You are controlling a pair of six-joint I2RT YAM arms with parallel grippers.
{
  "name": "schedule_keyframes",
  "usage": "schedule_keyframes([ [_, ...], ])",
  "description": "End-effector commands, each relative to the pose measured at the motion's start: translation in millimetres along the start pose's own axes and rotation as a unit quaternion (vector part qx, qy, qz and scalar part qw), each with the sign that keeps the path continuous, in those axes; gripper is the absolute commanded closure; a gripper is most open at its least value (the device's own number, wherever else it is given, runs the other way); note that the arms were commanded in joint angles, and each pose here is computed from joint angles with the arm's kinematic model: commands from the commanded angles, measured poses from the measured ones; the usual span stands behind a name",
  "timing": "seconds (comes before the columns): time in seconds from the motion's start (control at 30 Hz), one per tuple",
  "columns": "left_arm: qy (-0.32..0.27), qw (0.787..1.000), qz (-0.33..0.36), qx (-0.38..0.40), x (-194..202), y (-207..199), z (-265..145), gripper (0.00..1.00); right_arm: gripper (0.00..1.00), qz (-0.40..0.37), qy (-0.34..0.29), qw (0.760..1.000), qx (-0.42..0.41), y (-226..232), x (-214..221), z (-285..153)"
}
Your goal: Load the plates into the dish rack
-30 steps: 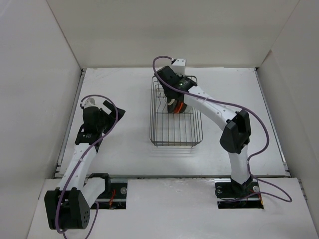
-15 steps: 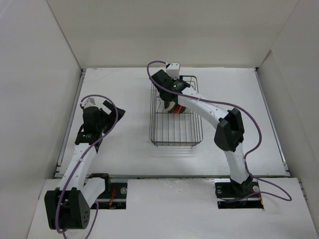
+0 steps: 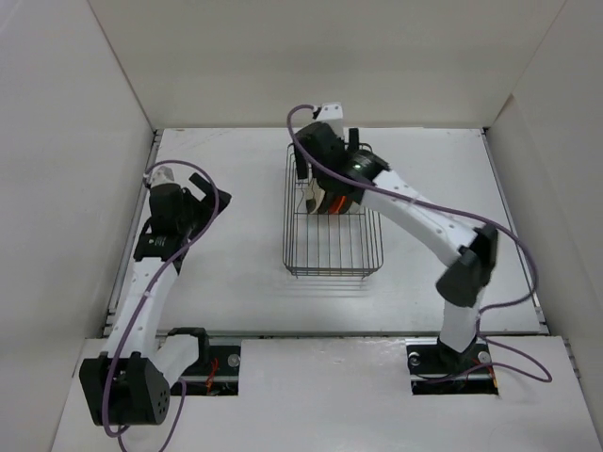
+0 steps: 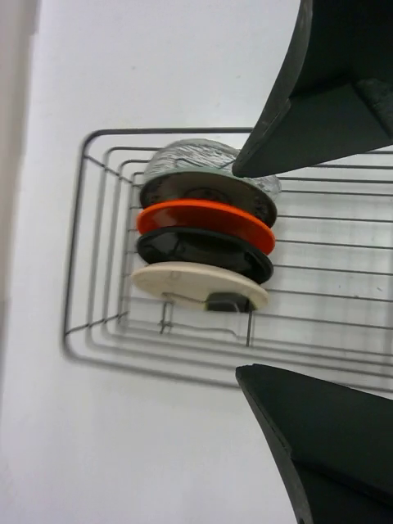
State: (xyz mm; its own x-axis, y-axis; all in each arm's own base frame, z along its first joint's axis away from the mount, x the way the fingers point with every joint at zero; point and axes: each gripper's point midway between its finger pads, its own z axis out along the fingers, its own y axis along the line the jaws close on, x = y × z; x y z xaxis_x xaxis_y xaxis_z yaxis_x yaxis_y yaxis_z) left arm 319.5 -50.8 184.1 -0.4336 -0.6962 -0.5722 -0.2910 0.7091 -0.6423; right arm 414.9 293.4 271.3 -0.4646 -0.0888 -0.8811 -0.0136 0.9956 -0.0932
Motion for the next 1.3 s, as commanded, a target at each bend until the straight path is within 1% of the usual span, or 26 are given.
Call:
schedule_keyframes([
  [0.0, -0.066, 0.997, 0.051, -0.002, -57.8, -35.2, -22.8, 0.0, 0.0, 0.061, -0.109, 0.99, -0.068, -58.2, -83.2, -78.0],
  [0.03, -0.061, 0.996, 0.06, -0.02, -55.4, -26.5, -20.1, 0.0, 0.0, 0.064, -0.112, 0.989, -0.069, -66.5, -81.7, -86.6],
  [0.07, -0.082, 0.994, 0.072, -0.012, -74.4, -42.3, -29.4, 0.0, 0.0, 0.072, -0.107, 0.989, -0.076, -84.4, -81.9, -83.0],
  [0.1, -0.09, 0.992, 0.09, -0.018, -83.3, -45.3, -33.6, 0.0, 0.0, 0.078, -0.106, 0.988, -0.079, -97.2, -80.3, -85.6],
  [0.17, -0.107, 0.988, 0.102, -0.036, -97.9, -47.9, -42.3, 0.0, 0.0, 0.087, -0.106, 0.988, -0.073, -130.2, -69.6, -98.3],
  [0.2, -0.125, 0.986, 0.101, -0.031, -110.7, -57.7, -51.5, 0.0, 0.0, 0.096, -0.105, 0.988, -0.061, -149.8, -65.9, -98.0],
  [0.23, -0.133, 0.985, 0.101, -0.031, -115.3, -60.3, -54.3, 0.0, 0.0, 0.094, -0.091, 0.99, -0.045, -162.9, -48.0, -92.8],
  [0.27, -0.133, 0.985, 0.101, -0.031, -115.3, -60.3, -54.3, 0.0, 0.0, 0.106, -0.107, 0.988, -0.044, -178.7, -50.2, -107.9],
  [0.33, -0.14, 0.985, 0.1, -0.032, -118.1, -60.8, -54.6, 0.0, 0.0, 0.117, -0.113, 0.987, -0.004, -202.5, -42.2, -115.6],
  [0.37, -0.145, 0.984, 0.099, -0.038, -120.2, -58.7, -54.9, 0.0, 0.0, 0.13, -0.118, 0.984, 0.005, -212.9, -37.3, -127.4],
  [0.53, -0.175, 0.978, 0.093, -0.062, -126.8, -45.7, -66.5, 0.0, 0.0, 0.156, -0.133, 0.979, 0.018, -235.9, -29.2, -158.7],
  [0.73, -0.169, 0.979, 0.093, -0.073, -123.8, -40.4, -66.5, 0.0, 0.0, 0.176, -0.151, 0.972, 0.028, -257.0, -22.2, -187.0],
  [0.8, -0.169, 0.979, 0.093, -0.073, -123.0, -40.0, -69.5, 0.0, 0.0, 0.175, -0.148, 0.973, 0.035, -263.1, -18.8, -193.9],
  [0.87, -0.178, 0.977, 0.088, -0.084, -127.2, -37.6, -72.7, 0.0, 0.0, 0.185, -0.156, 0.97, 0.036, -269.2, -22.6, -204.6],
  [0.93, -0.181, 0.976, 0.087, -0.081, -128.6, -39.8, -79.0, 0.0, 0.0, 0.187, -0.16, 0.968, 0.04, -277.2, -21.3, -216.4],
  [0.97, -0.183, 0.976, 0.087, -0.08, -130.1, -41.7, -81.6, 0.0, 0.0, 0.196, -0.174, 0.964, 0.036, -282.1, -25.4, -227.0],
  [1.17, -0.182, 0.979, 0.078, -0.055, -128.9, -53.0, -94.7, 0.0, 0.0, 0.199, -0.178, 0.962, 0.051, -299.6, -14.1, -246.2],
  [1.27, -0.183, 0.979, 0.068, -0.06, -131.0, -54.7, -103.3, 0.0, 0.0, 0.202, -0.181, 0.961, 0.055, -306.1, -11.7, -254.3],
])
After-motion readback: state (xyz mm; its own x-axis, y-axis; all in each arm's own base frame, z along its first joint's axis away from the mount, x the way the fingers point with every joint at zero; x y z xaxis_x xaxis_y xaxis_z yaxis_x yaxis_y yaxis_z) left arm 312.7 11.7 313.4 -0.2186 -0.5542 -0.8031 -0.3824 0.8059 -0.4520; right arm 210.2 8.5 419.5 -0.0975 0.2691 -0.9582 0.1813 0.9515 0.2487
